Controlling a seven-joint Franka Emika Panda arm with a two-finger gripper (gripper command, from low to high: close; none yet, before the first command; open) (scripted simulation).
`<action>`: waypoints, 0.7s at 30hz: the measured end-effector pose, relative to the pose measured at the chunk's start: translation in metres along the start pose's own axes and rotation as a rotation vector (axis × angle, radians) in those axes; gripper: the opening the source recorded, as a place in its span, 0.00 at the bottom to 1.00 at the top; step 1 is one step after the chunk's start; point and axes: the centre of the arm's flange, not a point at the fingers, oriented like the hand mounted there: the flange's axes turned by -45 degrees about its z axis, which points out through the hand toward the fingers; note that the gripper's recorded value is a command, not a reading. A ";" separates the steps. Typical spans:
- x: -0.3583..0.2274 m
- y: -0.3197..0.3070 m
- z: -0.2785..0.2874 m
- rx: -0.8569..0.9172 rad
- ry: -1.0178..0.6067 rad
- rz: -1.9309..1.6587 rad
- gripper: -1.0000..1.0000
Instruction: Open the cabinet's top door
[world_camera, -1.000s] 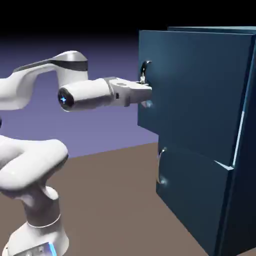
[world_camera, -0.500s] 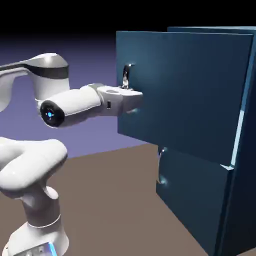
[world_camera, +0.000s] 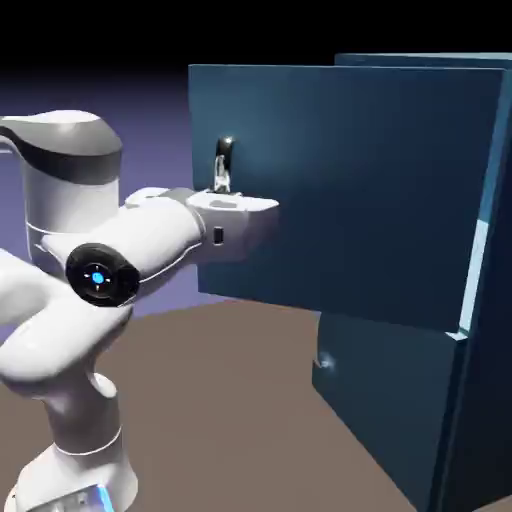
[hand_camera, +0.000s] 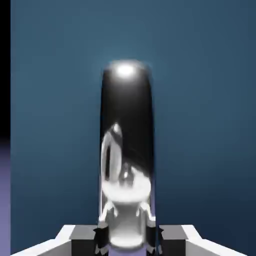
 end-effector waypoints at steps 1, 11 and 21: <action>0.000 0.004 -0.009 0.027 0.000 0.000 0.00; 0.000 0.055 -0.090 0.289 0.000 0.000 0.00; 0.000 0.100 -0.135 0.460 0.000 0.000 0.00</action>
